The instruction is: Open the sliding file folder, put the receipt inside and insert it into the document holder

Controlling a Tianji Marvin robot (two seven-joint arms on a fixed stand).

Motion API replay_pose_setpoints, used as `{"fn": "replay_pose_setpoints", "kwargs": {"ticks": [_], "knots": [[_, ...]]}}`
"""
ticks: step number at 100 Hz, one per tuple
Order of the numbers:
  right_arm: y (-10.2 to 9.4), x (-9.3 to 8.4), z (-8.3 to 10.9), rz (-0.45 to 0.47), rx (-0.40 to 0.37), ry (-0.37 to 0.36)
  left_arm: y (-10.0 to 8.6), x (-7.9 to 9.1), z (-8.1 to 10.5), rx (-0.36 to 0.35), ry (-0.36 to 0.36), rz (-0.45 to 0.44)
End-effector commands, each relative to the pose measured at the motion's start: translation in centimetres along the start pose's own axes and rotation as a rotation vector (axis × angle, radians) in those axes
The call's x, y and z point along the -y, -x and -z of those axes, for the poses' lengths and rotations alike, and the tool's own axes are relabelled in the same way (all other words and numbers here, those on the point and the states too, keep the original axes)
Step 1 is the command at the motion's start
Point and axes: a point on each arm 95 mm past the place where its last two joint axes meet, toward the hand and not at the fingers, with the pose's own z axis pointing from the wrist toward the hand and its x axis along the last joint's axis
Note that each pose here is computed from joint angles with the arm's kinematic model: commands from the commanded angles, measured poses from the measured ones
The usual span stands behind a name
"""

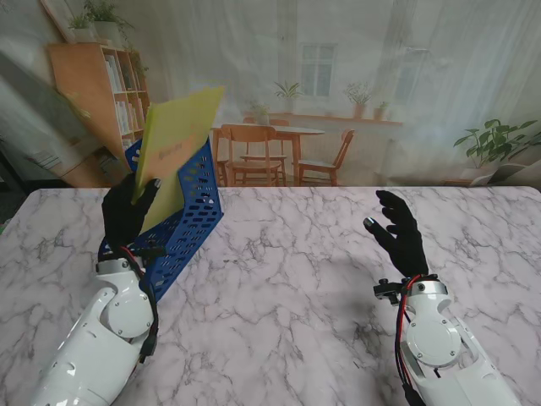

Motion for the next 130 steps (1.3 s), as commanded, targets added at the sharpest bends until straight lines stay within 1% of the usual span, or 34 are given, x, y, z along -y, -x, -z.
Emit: {"fn": "replay_pose_setpoints", "kwargs": {"ticks": [1,24,44,51,64,76,87,104,121,126,130], "knots": [[0.2,0.2,0.1,-0.003,0.012,0.0,0.2,-0.9,0.9,0.027,0.026,0.01],[0.2,0.3,0.1,-0.003,0.016,0.002,1.0,-1.3,1.8,0.047,0.048,0.021],[0.3,0.3,0.1,0.001,0.017,0.001,2.2,-1.4,2.8,0.074,0.09,0.059],[0.3,0.3,0.1,0.001,0.019,0.0,2.7,-1.5,3.0,0.081,0.106,0.059],[0.3,0.4,0.0,0.004,0.021,-0.001,3.1,-1.8,3.4,0.098,0.131,0.075],[0.4,0.4,0.0,0.008,0.02,0.001,3.3,-1.8,3.7,0.101,0.143,0.07],[0.4,0.4,0.1,0.009,0.022,0.004,3.3,-1.5,3.7,0.092,0.155,0.062],[0.4,0.4,0.1,0.012,0.024,0.008,2.8,-0.5,3.2,0.049,0.171,0.024],[0.4,0.3,0.0,0.012,0.02,0.005,1.6,0.9,1.9,-0.011,0.173,0.003],[0.4,0.3,0.0,0.012,0.02,0.003,1.3,1.4,1.3,-0.034,0.17,-0.01],[0.4,0.3,0.0,0.013,0.02,0.003,0.8,1.9,0.8,-0.05,0.169,-0.003]]}}
